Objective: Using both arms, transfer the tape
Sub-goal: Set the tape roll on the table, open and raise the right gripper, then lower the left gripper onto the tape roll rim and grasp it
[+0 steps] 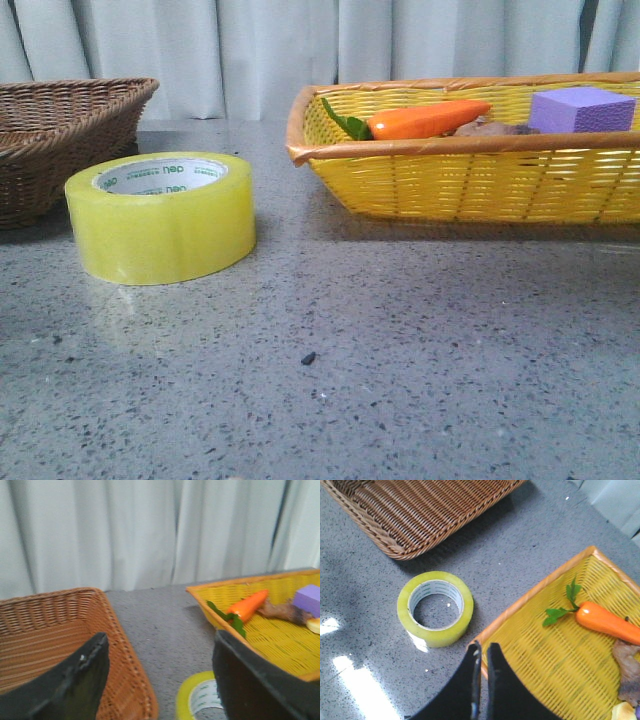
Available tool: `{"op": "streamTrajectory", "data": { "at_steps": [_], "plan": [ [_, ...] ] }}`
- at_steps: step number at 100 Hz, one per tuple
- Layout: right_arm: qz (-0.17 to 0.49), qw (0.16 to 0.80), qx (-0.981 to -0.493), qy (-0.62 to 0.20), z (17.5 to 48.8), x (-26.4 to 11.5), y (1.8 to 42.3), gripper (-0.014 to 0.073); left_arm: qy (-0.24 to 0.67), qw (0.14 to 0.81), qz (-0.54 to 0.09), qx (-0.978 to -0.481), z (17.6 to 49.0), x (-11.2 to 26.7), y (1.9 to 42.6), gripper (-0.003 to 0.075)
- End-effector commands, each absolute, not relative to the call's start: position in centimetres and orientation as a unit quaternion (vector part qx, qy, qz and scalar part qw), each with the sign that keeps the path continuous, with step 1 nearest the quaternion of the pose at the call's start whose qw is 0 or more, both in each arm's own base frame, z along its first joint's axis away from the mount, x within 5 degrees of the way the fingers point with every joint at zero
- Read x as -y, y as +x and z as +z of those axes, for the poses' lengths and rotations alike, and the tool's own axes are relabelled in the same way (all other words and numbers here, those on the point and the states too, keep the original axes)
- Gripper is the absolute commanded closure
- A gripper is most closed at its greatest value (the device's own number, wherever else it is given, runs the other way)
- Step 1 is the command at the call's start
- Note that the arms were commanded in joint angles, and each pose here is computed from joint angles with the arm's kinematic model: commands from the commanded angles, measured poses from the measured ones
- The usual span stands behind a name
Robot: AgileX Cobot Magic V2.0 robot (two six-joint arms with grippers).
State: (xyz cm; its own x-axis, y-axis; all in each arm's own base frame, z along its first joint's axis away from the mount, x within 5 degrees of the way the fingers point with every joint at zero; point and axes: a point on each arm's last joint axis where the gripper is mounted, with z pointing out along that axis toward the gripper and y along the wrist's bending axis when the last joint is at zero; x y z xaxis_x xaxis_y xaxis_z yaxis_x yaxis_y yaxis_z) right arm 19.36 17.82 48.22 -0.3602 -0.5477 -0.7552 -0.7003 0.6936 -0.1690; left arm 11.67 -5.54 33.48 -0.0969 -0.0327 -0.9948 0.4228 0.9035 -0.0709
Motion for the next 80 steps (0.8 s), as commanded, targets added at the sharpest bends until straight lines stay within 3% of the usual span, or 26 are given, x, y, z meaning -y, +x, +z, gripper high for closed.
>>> {"op": "streamTrajectory", "data": {
  "at_steps": [1, 33, 60, 80],
  "plan": [
    [0.105, 0.497, -0.786, -0.352, 49.6, -15.6, 17.6, 0.0669, 0.148, 0.671, -0.194, -0.7, 35.5, 6.8, 12.8, 0.0295],
    [0.117, 0.551, -0.781, -0.269, 45.9, -10.9, 13.9, 0.0669, 0.26, 0.563, -0.207, -0.757, 36.5, 13.5, 16.3, 0.0296],
    [0.116, 0.579, -0.769, -0.244, 44.7, -7.8, 11.3, 0.0669, 0.316, 0.399, -0.15, -0.848, 34.2, 18.1, 19.5, 0.0301],
    [0.117, 0.583, -0.767, -0.24, 44.8, -7.1, 10.6, 0.0669, 0.362, 0.324, -0.115, -0.867, 32.6, 20.0, 21.3, 0.0301]
  ]
}}
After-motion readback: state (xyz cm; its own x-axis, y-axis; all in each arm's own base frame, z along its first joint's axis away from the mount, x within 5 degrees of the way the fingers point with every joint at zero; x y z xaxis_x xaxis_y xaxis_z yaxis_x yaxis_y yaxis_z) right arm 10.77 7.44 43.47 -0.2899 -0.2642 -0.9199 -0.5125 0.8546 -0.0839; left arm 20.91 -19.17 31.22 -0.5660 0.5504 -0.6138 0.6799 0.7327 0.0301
